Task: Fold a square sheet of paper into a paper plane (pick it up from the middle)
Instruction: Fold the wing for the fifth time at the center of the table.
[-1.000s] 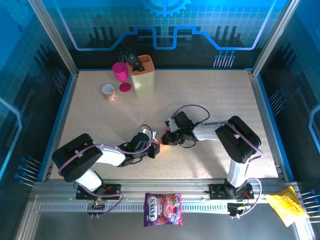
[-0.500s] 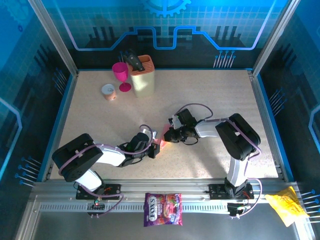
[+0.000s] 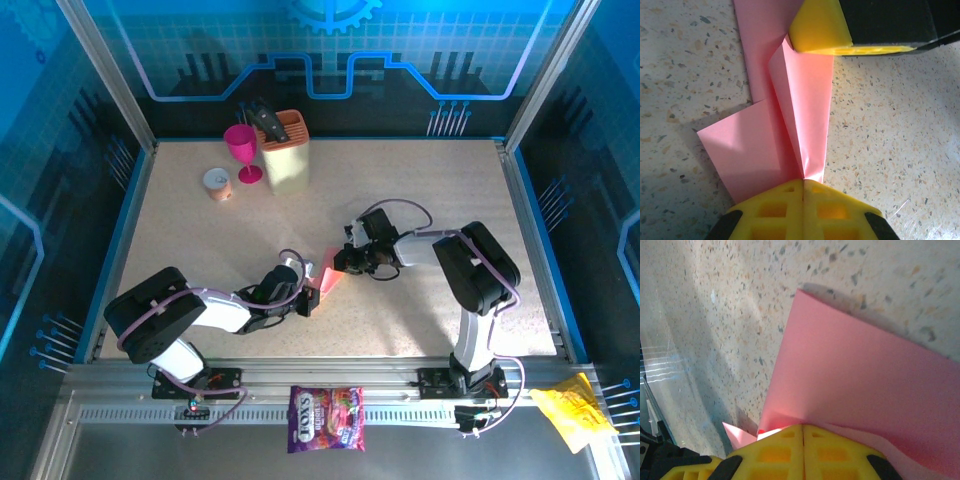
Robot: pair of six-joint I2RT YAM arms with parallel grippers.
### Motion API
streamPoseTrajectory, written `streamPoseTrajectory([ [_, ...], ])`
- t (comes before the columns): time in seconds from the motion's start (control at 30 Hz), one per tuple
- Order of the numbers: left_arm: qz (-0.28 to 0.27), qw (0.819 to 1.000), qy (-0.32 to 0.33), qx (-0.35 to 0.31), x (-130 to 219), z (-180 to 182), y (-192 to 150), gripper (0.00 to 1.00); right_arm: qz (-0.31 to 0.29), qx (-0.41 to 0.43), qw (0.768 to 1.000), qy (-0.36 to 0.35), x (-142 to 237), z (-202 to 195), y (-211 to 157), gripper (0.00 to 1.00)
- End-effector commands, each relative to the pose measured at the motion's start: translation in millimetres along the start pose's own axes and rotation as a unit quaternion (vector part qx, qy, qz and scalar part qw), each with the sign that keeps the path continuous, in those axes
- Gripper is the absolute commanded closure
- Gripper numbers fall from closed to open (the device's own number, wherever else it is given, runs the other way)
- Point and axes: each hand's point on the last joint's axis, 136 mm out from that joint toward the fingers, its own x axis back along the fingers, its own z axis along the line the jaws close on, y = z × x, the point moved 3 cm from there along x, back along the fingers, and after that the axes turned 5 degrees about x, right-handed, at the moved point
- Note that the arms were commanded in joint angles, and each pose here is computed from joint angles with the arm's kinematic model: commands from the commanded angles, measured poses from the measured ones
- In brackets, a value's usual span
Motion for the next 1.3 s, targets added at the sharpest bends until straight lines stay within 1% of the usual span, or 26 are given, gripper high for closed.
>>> streamPoseTrajectory([
  [0.0, 0.05, 0.998, 0.045, 0.007, 1.2, 26.8, -28.9, 1.0, -0.008, -0.021, 0.999, -0.032, -2.4, -23.0, 8.8, 0.93],
  [0.13, 0.048, 0.998, 0.043, 0.007, 2.1, 25.2, -27.1, 1.0, 0.008, -0.032, 0.999, -0.042, -7.2, -31.1, 3.8, 0.96],
  [0.27, 0.034, 0.999, 0.037, 0.014, 8.1, 16.4, -14.7, 1.0, 0.021, -0.041, 0.997, -0.062, -6.3, -38.6, -4.3, 0.98],
  [0.4, -0.002, 1.0, 0.005, 0.018, 23.9, -6.2, 15.1, 0.7, 0.037, -0.049, 0.995, -0.083, -5.0, -45.6, -12.3, 1.0],
  [0.47, -0.011, 1.0, -0.011, 0.008, 31.3, -19.8, 28.9, 0.59, 0.044, -0.051, 0.994, -0.091, -5.2, -48.8, -15.7, 1.0],
  [0.5, -0.012, 1.0, -0.019, 0.001, 33.5, -26.2, 33.9, 0.56, 0.046, -0.052, 0.993, -0.093, -5.5, -49.9, -16.6, 1.0],
  [0.57, 0.002, 0.999, -0.036, -0.014, 34.6, -39.3, 40.4, 0.54, 0.05, -0.053, 0.993, -0.096, -6.3, -51.6, -18.7, 1.0],
  [0.6, 0.014, 0.999, -0.046, -0.024, 33.1, -45.6, 41.7, 0.55, 0.052, -0.054, 0.993, -0.096, -6.9, -52.0, -19.7, 1.0],
  [0.63, 0.028, 0.997, -0.059, -0.033, 30.5, -52.3, 42.0, 0.62, 0.054, -0.054, 0.992, -0.097, -7.4, -52.1, -20.3, 1.0],
  [0.67, 0.047, 0.996, -0.071, -0.042, 26.5, -58.4, 41.2, 0.76, 0.055, -0.054, 0.992, -0.097, -7.9, -52.5, -20.3, 1.0],
  [0.7, 0.062, 0.994, -0.081, -0.049, 22.4, -62.9, 40.5, 0.86, 0.056, -0.054, 0.992, -0.098, -8.5, -52.1, -20.7, 1.0],
  [0.77, 0.09, 0.99, -0.096, -0.06, 13.4, -69.6, 38.1, 1.0, 0.059, -0.053, 0.992, -0.1, -10.0, -51.9, -21.5, 1.0],
  [1.0, 0.129, 0.984, -0.086, -0.09, -13.0, -65.1, 33.2, 1.0, 0.066, -0.053, 0.991, -0.107, -13.2, -53.5, -24.2, 1.0],
  [1.27, 0.126, 0.987, -0.064, -0.08, -26.7, -46.0, 37.1, 1.0, 0.072, -0.057, 0.989, -0.112, -15.0, -57.5, -28.4, 1.0],
])
